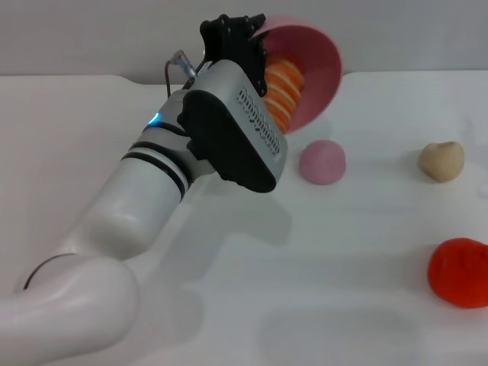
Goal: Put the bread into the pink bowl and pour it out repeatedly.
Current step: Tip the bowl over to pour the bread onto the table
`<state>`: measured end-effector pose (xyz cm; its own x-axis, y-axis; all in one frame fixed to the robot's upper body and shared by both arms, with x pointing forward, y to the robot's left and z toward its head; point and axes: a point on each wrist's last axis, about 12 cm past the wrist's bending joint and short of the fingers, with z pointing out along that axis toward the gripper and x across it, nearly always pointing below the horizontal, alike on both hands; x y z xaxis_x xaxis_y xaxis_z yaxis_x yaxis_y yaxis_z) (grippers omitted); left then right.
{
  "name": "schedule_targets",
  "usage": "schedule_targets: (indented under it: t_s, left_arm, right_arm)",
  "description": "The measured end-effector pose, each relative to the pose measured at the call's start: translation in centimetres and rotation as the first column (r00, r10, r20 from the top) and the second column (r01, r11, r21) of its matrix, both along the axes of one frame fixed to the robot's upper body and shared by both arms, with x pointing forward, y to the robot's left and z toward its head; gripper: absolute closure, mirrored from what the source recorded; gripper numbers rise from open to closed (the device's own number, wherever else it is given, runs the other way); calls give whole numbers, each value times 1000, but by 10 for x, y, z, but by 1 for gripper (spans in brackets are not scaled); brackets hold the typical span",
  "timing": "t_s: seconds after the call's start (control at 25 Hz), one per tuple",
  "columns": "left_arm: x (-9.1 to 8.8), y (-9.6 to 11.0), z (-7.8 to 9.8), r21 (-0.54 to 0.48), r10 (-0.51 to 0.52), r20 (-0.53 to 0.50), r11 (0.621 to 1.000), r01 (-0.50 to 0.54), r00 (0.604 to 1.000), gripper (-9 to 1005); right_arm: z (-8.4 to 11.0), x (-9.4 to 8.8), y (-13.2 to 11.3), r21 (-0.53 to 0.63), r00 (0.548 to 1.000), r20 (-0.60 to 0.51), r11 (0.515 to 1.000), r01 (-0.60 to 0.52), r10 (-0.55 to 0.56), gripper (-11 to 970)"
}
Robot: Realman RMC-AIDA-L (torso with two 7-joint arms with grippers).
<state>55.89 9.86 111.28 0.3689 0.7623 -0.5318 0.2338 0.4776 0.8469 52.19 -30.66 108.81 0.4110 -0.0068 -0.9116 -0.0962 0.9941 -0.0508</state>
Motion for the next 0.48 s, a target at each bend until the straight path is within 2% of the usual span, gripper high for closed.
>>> schedule_targets:
  t_s: [0.48]
  left_arm:
    - [-20, 0, -2, 1, 6, 158, 1000, -7, 987, 948]
  right_arm:
    - [1, 2, 1, -1, 1000, 4, 1000, -6, 6, 453]
